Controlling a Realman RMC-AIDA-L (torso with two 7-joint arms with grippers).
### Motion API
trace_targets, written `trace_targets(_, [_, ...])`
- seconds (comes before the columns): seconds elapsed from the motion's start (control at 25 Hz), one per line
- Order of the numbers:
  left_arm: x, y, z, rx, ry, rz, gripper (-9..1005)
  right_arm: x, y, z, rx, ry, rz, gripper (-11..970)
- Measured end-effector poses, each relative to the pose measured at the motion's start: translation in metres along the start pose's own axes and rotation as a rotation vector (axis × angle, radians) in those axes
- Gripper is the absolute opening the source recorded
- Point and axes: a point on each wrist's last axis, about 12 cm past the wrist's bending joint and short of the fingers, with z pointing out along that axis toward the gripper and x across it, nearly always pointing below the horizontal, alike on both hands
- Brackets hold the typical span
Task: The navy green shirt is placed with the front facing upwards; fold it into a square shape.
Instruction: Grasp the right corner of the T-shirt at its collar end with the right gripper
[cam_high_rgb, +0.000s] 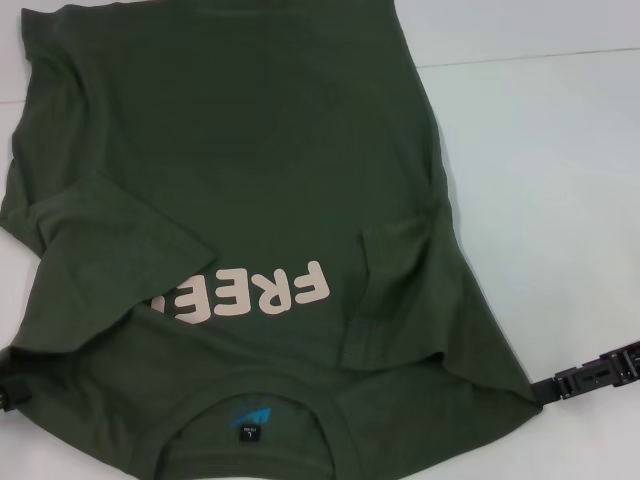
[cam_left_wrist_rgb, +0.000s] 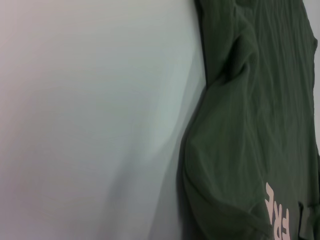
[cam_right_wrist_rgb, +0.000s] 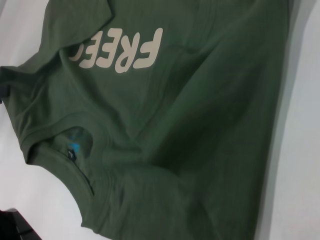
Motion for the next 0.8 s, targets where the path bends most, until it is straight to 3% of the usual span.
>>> trace_targets(0.8, [0.0, 0.0, 0.001, 0.002, 0.003, -0.002, 24, 0.003, -0.003, 0.015, -0.038, -0.026, 0.053, 857])
